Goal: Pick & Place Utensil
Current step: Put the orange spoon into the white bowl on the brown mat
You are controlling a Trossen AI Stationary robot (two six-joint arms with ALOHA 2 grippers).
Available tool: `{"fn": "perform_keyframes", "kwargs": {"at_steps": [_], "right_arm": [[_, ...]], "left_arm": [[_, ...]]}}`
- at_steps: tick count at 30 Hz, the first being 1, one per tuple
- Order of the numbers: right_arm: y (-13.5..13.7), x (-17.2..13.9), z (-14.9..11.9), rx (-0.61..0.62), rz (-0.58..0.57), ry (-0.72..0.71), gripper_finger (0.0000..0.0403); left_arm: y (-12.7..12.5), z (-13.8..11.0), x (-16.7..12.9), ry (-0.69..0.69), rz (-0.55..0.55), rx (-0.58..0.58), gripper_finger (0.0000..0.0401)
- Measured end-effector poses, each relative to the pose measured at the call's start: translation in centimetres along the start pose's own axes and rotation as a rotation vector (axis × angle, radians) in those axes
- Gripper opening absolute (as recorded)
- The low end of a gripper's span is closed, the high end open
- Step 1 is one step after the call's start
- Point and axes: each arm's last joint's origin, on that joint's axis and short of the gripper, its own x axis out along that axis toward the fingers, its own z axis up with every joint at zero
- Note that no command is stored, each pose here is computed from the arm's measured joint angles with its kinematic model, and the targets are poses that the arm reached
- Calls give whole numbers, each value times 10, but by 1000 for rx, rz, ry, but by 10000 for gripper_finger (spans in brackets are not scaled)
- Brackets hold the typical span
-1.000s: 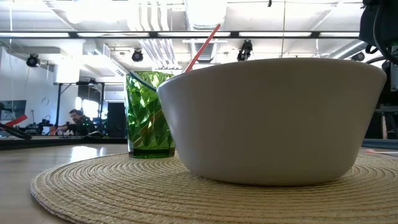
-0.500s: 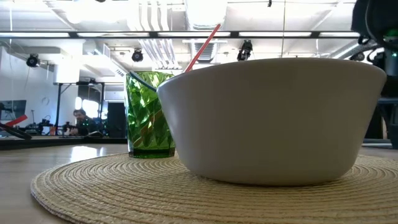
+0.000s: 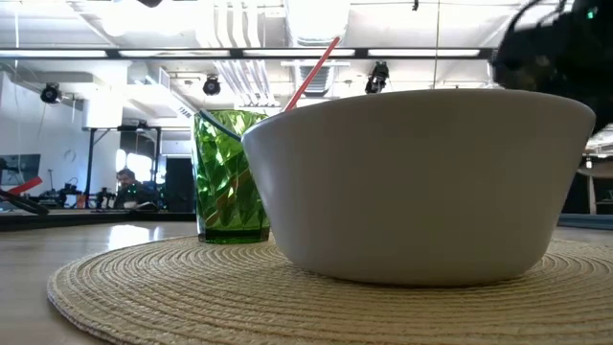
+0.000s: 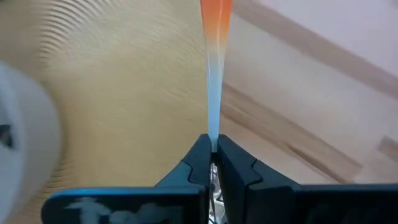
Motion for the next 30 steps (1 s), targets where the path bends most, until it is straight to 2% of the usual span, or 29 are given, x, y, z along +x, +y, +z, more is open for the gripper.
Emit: {"fn": "perform_keyframes", "kwargs": {"at_steps": [8, 17, 25, 30], "right_arm": [[22, -27, 1, -146, 107, -75, 12], [42, -66, -13, -289, 251, -144, 12], [50, -102, -41, -380, 367, -351, 12], [58, -109, -57, -430, 383, -474, 12]], "left_arm": [[0, 2, 0, -26, 22, -89, 152], [-5, 9, 8, -115, 4, -132, 151], [-12, 8, 26, -157, -5, -147, 151], [-18, 6, 38, -185, -11, -160, 151]]}}
